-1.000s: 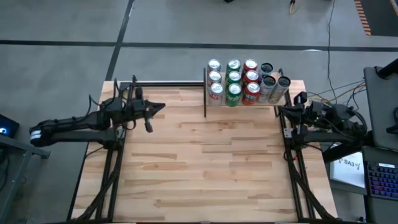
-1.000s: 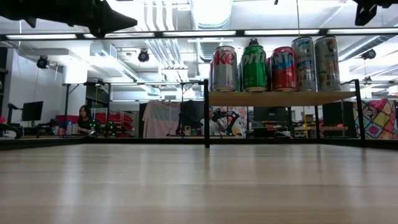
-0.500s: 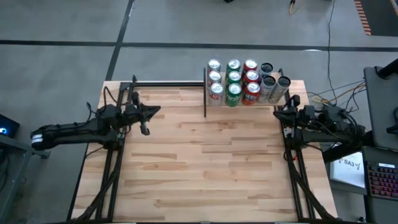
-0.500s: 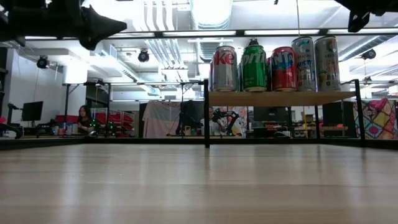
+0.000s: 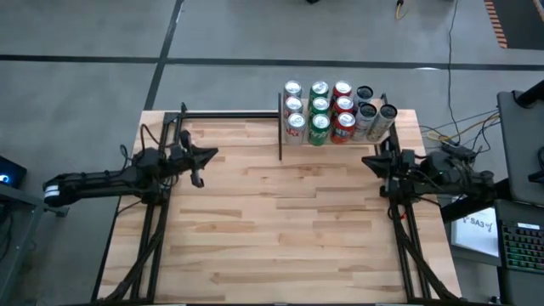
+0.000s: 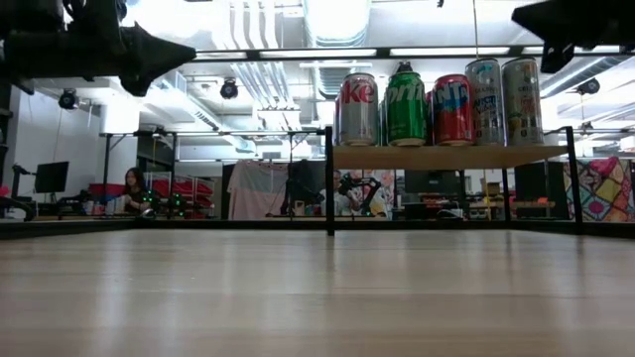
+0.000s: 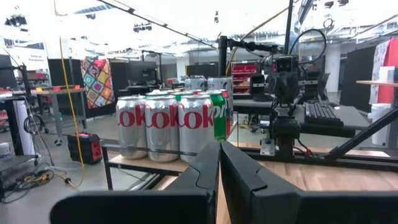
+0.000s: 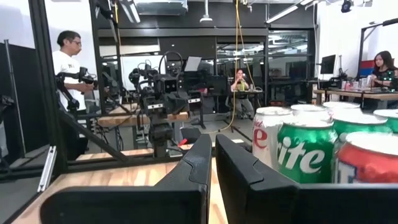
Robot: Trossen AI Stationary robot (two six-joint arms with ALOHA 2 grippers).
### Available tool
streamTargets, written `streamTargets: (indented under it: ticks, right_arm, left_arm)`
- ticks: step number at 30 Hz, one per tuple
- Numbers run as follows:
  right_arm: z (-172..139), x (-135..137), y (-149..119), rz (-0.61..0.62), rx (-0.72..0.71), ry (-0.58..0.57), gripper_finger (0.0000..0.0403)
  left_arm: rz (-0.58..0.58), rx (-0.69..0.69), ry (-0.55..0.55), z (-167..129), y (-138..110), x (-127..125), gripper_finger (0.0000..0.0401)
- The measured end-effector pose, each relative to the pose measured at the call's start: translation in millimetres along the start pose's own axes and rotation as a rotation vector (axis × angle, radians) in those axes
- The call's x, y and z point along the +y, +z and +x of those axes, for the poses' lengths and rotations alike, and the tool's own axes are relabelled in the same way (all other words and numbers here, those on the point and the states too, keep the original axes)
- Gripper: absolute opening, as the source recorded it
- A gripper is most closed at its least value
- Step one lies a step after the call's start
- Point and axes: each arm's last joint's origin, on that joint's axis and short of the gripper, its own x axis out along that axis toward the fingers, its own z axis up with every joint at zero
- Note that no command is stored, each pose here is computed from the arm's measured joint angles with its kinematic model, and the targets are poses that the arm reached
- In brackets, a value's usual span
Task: Place canned beverage on shelf
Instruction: Return to Home Position
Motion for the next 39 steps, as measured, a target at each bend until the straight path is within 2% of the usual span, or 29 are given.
streamTargets:
  ticks: [11,25,31,39]
  right_arm:
    - [6,1,-27,-0.041,0.019,-0.001,0.0012]
    - [8,1,-46,-0.049,0.079,0.000,0.0012]
    - [6,1,-58,-0.059,0.189,0.000,0.0012]
    - [8,1,-77,-0.056,0.231,0.001,0.0012]
  left_arm:
    - [-0.082,-0.047,0.003,-11,-29,-1,0.0000]
    - [-0.068,-0.041,0.008,-10,-29,0,0.0000]
    - [-0.067,-0.041,0.009,-10,-29,0,0.0000]
    - [-0.065,-0.039,0.009,-10,-29,0,0.0000]
